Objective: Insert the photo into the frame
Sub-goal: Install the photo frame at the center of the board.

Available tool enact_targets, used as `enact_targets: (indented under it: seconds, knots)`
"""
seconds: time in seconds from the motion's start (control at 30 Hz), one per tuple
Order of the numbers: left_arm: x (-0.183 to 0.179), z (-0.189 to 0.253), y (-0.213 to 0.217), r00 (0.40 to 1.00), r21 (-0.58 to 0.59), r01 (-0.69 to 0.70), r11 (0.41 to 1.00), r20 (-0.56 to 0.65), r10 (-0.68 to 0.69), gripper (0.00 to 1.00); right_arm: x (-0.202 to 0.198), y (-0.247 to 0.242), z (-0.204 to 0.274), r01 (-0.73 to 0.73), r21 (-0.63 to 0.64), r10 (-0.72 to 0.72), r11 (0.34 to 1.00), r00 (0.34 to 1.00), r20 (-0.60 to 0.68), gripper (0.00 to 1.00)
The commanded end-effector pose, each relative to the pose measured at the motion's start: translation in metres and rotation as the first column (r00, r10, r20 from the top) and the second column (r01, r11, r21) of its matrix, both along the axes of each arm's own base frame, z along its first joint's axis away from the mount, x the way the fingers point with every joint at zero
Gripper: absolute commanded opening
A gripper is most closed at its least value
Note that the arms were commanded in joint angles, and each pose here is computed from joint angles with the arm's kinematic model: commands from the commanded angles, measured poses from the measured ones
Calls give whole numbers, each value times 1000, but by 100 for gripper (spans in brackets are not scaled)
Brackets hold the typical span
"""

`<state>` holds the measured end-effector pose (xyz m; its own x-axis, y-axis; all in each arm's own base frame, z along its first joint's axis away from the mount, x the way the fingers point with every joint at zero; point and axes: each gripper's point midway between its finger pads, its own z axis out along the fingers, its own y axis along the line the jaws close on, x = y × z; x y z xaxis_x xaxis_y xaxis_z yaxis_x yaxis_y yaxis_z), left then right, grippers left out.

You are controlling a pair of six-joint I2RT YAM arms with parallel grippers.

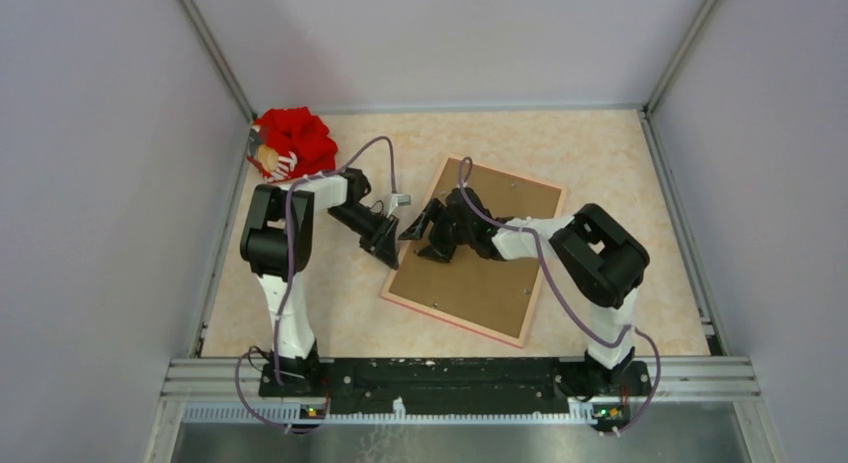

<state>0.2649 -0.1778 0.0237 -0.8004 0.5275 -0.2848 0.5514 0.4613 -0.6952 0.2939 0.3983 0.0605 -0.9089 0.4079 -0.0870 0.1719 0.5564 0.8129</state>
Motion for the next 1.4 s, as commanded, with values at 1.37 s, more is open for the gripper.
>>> enact_targets:
  seconds: [1.37]
  knots:
    - [10,-28,20,993,148,42,988,104,-58,28,22,19,-2,-110,17,109,994,991,74,71]
